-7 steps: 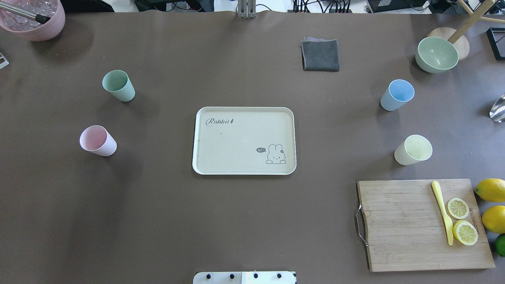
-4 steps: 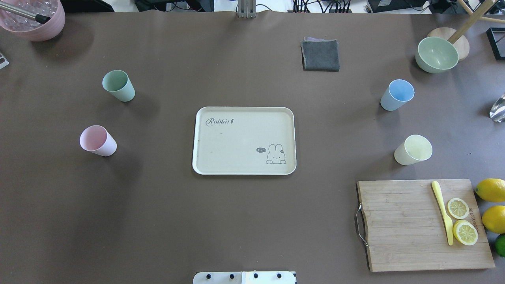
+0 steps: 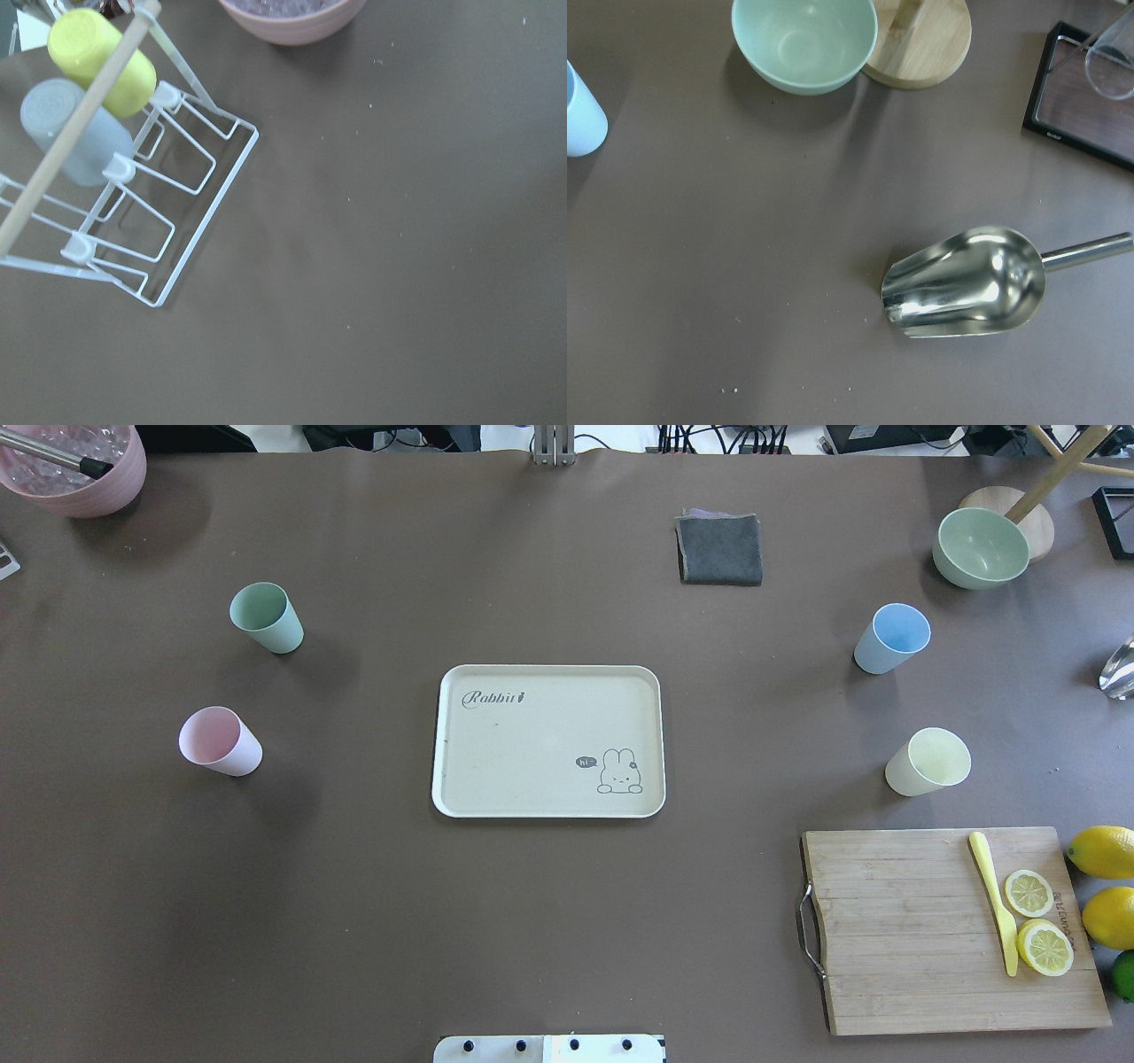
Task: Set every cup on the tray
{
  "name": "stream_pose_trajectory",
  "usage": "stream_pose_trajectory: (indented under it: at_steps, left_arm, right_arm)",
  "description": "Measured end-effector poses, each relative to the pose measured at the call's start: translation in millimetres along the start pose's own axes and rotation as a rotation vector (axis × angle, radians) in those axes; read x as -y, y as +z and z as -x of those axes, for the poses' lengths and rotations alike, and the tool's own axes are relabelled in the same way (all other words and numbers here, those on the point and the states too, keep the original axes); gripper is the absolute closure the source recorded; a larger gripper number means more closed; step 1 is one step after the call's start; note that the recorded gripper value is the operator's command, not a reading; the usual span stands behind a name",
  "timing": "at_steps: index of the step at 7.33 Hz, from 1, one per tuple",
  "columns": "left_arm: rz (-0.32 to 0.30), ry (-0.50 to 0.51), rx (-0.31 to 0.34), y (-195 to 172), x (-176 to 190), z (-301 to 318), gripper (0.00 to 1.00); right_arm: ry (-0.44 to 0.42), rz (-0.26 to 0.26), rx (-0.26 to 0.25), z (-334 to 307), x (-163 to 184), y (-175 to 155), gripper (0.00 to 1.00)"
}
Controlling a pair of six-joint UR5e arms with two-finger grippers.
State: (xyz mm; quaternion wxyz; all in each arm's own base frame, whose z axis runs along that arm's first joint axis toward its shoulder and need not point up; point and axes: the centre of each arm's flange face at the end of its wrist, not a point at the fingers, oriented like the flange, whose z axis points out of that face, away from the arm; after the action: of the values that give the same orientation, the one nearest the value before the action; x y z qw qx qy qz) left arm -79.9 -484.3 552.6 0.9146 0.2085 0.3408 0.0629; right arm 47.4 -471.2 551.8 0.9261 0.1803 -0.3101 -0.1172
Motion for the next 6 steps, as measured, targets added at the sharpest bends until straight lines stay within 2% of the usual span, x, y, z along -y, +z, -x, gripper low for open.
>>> stream_pose_trajectory:
  at_steps: [1, 3, 6]
  left_arm:
    - [-0.018, 0.000, -0.039, -2.4, 3.6, -5.9, 0.02]
    - [-0.072, 0.012, -0.096, -3.5, 7.3, -18.7, 0.02]
    - [-0.047, -0.122, -0.245, 17.7, 15.4, -74.8, 0.02]
  right_arm:
    - [-0.016, -0.023, -0.004, 7.0, 17.7, -4.9, 0.00]
    - [-0.044, -0.028, 0.030, 34.1, 44.0, 1.2, 0.00]
    - [0.090, -0.014, 0.096, 116.6, 96.1, 26.0, 0.00]
